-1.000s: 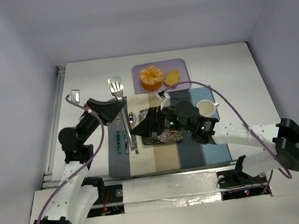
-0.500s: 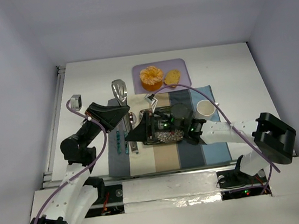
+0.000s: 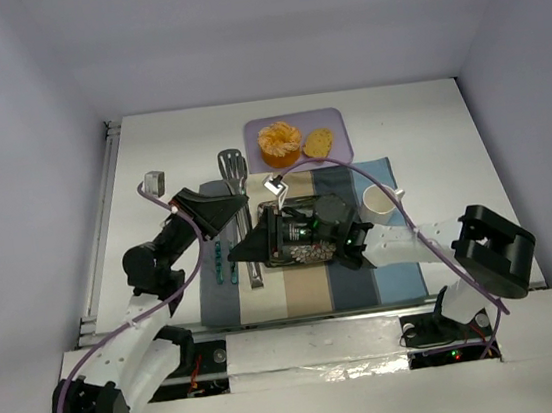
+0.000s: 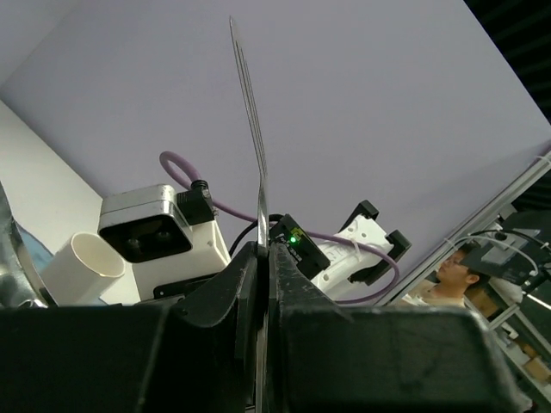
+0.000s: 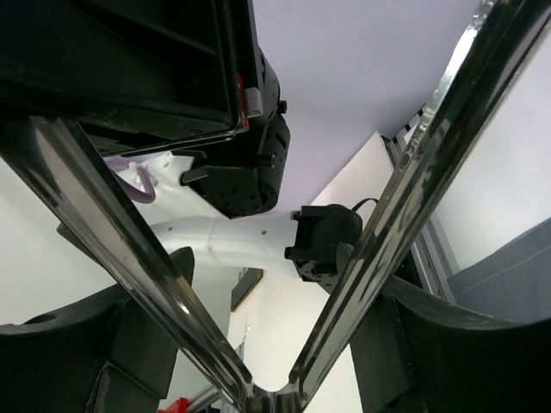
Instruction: Place the bread
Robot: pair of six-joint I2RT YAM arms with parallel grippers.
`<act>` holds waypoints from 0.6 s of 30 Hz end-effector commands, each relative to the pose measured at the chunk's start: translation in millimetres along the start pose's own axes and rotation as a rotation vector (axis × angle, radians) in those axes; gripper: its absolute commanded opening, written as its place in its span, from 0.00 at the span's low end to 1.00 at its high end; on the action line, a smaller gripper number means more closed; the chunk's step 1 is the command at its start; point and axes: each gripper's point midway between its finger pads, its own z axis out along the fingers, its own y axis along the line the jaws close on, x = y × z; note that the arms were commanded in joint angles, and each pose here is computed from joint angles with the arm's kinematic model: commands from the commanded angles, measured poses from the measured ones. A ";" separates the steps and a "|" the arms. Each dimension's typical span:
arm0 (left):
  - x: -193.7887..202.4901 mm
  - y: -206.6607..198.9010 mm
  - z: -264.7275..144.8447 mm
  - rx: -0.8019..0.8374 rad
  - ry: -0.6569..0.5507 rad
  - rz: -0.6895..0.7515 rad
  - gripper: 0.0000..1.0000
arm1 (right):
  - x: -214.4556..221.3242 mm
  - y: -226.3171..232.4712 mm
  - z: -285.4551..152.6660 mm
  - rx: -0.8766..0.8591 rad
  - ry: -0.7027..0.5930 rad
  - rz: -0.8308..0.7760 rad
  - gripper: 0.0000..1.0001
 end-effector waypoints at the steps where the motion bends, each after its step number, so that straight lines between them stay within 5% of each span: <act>1: -3.9 -68.9 -6.1 0.273 -0.028 0.145 0.00 | -11.4 14.1 -1.2 -0.064 -0.052 -0.023 0.72; 8: -3.9 -56.2 -0.6 0.204 -0.019 0.160 0.04 | -16.9 12.6 -8.3 -0.022 -0.091 -0.022 0.55; 12: -2.7 -52.3 0.0 0.173 -0.007 0.184 0.38 | -24.0 13.4 -16.9 0.034 -0.123 -0.047 0.49; 15: 1.7 -47.0 1.2 0.139 0.032 0.185 0.53 | -28.1 14.7 -21.1 0.066 -0.133 -0.069 0.48; 16: 1.9 -45.2 1.7 0.127 0.038 0.187 0.66 | -27.1 10.8 -23.5 0.097 -0.128 -0.068 0.48; 18: 2.2 -39.7 3.8 0.091 0.055 0.205 0.73 | -35.5 15.9 -27.9 0.120 -0.157 -0.088 0.48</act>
